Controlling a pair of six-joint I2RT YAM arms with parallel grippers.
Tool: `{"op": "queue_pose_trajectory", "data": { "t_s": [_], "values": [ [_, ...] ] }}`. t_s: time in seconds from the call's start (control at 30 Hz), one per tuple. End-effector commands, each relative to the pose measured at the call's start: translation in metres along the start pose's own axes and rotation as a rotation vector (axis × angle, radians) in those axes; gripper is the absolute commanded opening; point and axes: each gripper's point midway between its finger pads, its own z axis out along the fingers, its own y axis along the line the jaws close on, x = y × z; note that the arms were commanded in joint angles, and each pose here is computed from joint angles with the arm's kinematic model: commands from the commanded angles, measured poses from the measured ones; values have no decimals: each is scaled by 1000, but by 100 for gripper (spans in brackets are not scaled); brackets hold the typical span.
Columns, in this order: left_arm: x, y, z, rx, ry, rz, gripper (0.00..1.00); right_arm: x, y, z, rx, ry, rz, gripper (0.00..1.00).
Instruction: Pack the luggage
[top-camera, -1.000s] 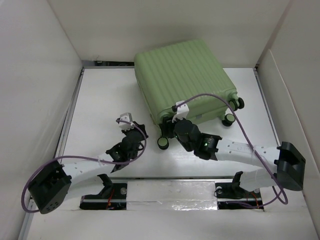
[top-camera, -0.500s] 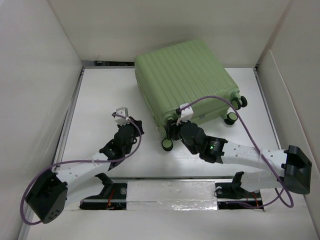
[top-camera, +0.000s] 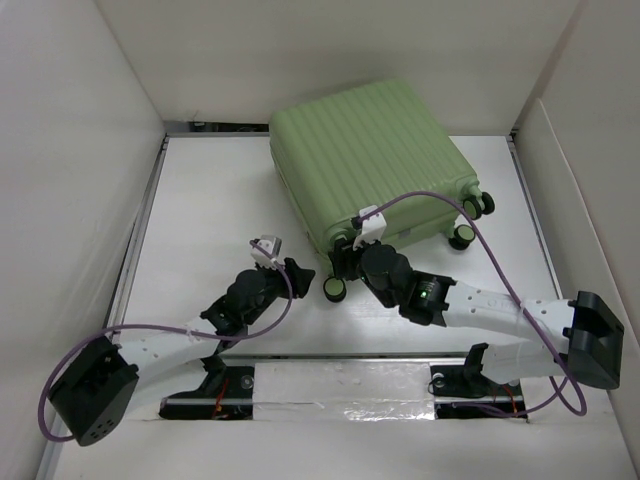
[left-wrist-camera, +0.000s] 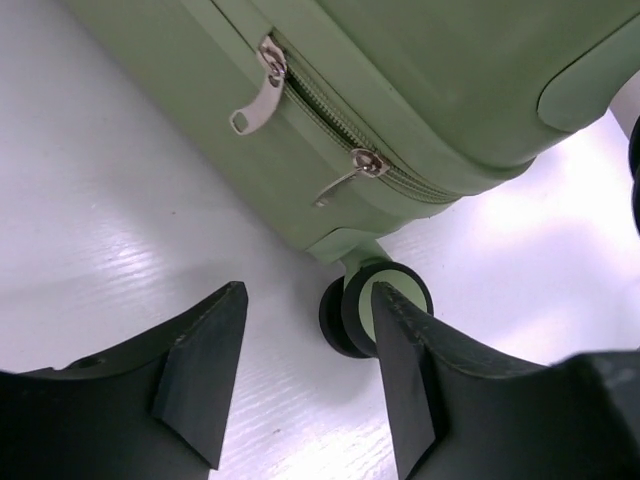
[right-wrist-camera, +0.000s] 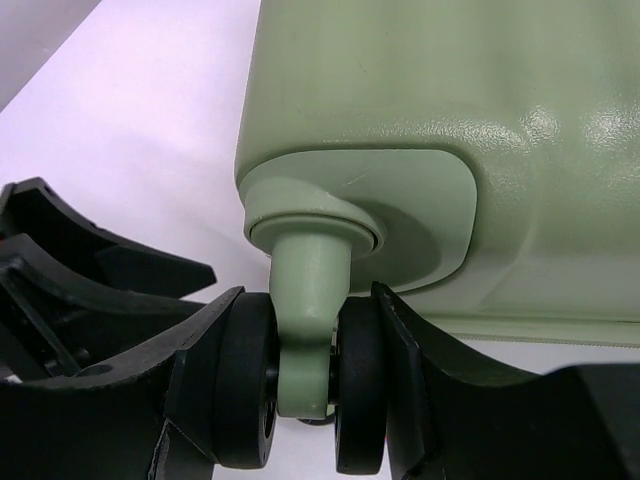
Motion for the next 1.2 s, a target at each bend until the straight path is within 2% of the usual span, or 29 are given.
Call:
{"op": "queue_pose_trajectory", "data": {
  "t_s": [0.0, 0.23, 0.57, 0.97, 1.17],
  "values": [
    [-20, -24, 8, 112, -75, 45, 50, -28, 22, -5, -104, -65, 42, 0],
    [-36, -16, 29, 73, -121, 48, 53, -28, 26, -6, -130, -69, 47, 0],
    [-52, -31, 42, 127, -150, 73, 47, -21, 26, -4, -131, -57, 44, 0],
    [-64, -35, 49, 125, -190, 62, 24, -19, 28, -4, -144, -57, 51, 0],
    [-74, -28, 50, 73, -220, 63, 5, -16, 28, -5, -149, -53, 58, 0]
  ]
}}
